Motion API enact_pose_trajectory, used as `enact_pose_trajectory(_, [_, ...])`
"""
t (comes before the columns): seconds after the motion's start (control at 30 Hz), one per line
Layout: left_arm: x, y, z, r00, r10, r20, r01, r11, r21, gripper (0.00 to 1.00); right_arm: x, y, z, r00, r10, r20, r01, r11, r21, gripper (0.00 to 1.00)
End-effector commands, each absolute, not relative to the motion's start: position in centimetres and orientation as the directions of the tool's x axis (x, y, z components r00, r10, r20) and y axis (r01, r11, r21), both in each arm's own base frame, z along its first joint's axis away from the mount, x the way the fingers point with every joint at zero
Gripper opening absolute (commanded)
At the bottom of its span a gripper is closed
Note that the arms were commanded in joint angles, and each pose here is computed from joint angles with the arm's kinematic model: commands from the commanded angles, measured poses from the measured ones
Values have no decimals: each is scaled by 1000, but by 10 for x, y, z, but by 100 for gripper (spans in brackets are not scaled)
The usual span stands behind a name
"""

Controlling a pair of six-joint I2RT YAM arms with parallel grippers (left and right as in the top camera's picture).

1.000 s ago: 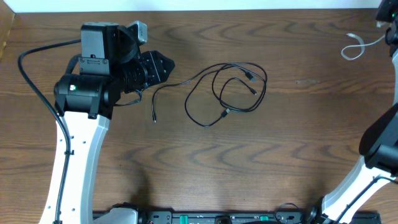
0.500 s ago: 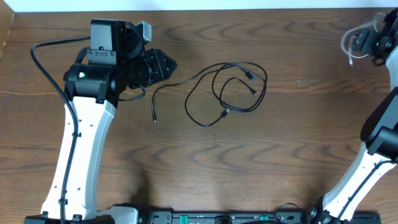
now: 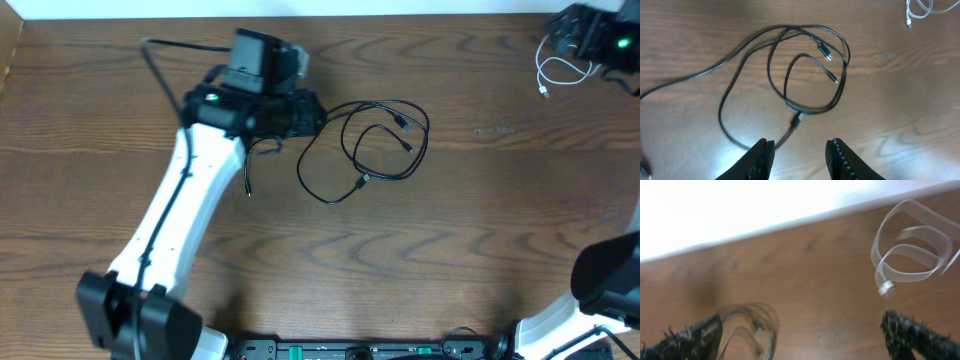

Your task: Untangle cables

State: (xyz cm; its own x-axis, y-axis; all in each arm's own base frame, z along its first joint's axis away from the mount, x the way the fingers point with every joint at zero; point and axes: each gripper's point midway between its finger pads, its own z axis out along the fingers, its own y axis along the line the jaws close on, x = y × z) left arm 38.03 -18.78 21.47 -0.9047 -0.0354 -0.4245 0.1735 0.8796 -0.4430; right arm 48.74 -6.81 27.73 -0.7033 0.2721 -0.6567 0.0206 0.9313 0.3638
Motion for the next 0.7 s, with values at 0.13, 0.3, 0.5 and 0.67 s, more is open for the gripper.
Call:
enact_pose_trajectory(0.13, [397, -211, 143, -918, 99, -384, 215, 938, -272, 38, 481, -23, 233, -820, 190, -539, -47, 917, 395, 89])
enact_pose_trajectory(0.3, [465, -197, 97, -834, 157, -529, 219, 974, -56, 53, 476, 1, 228, -843, 151, -517, -79, 915, 396, 93])
enact_pose_trajectory(0.5, [463, -212, 52, -758, 449, -473, 498, 867, 24, 56, 472, 9, 213, -862, 129, -490, -88, 914, 396, 91])
enact_pose_trajectory(0.67, [475, -217, 29, -548, 704, -452, 716, 674, 182, 55, 466, 26, 191, -884, 106, -454, -102, 907, 409, 90])
